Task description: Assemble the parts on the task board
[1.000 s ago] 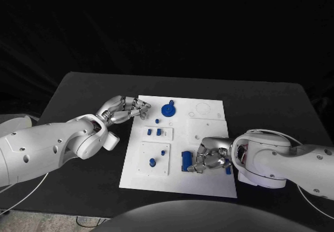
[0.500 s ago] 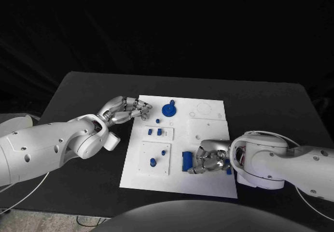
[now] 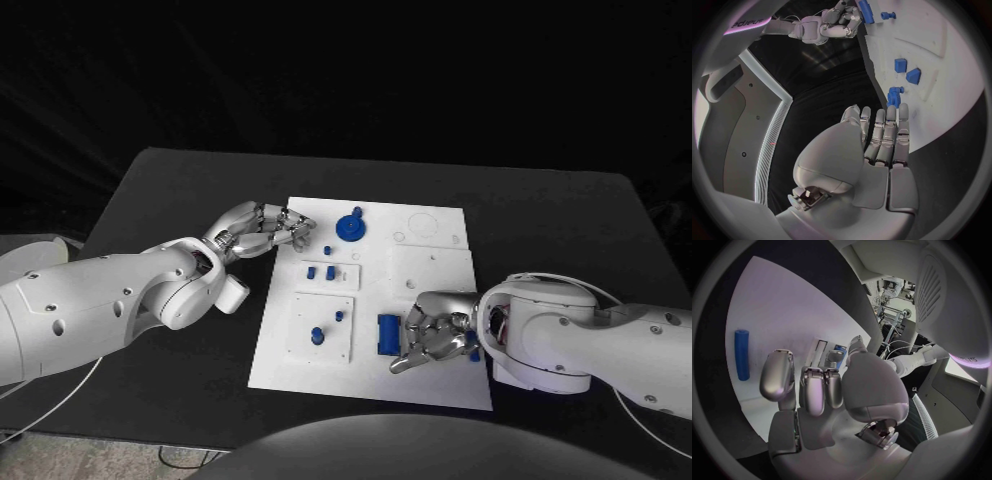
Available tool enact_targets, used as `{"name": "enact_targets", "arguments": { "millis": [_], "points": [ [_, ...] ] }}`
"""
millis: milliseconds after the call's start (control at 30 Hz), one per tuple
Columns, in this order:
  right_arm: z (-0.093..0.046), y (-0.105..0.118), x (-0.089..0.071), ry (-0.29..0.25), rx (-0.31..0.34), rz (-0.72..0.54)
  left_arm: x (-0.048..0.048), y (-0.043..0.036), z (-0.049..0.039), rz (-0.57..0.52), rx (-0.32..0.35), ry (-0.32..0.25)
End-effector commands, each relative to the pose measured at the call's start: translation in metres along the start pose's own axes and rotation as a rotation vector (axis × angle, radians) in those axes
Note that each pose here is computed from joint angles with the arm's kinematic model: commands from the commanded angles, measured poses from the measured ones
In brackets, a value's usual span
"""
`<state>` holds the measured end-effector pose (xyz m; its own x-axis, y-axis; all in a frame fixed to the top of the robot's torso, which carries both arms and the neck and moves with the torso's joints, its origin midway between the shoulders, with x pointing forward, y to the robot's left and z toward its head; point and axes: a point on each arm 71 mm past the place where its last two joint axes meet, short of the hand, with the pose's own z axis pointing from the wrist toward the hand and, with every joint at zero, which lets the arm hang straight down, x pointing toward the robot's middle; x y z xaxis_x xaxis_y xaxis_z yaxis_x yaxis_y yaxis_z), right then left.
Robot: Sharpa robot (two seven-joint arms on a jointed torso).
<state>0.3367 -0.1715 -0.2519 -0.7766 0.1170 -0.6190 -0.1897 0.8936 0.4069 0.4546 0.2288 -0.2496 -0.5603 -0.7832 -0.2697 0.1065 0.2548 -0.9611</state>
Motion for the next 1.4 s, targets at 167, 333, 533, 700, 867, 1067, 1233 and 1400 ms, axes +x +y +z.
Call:
{"name": "enact_targets", "arguments": {
  "millis": [167,333,533,700,867,1067,1233,1400],
  "points": [
    [-0.020,-0.016,-0.016,-0.041,0.075,0.059,0.0016,0.0003,-0.0008,-0.014,-0.004,0.020],
    [-0.035,-0.031,-0.036,-0.030,0.147,0.016,0.0016,0.0008,-0.0005,-0.013,-0.010,0.019],
    [-0.043,-0.044,-0.046,-0.046,0.213,-0.113,0.0027,0.0009,0.0001,-0.014,-0.014,0.021],
    [-0.046,-0.052,-0.049,-0.087,0.256,-0.218,0.0042,0.0015,0.0010,-0.015,-0.017,0.025],
    [-0.048,-0.057,-0.048,-0.092,0.274,-0.242,0.0057,0.0028,0.0009,-0.018,-0.024,0.030],
    [-0.050,-0.060,-0.047,-0.106,0.285,-0.261,0.0068,0.0035,0.0012,-0.020,-0.031,0.034],
    [-0.049,-0.062,-0.043,-0.108,0.290,-0.275,0.0080,0.0033,0.0015,-0.022,-0.033,0.037],
    [-0.046,-0.061,-0.035,-0.107,0.281,-0.285,0.0100,0.0026,0.0009,-0.027,-0.035,0.045]
  ]
}}
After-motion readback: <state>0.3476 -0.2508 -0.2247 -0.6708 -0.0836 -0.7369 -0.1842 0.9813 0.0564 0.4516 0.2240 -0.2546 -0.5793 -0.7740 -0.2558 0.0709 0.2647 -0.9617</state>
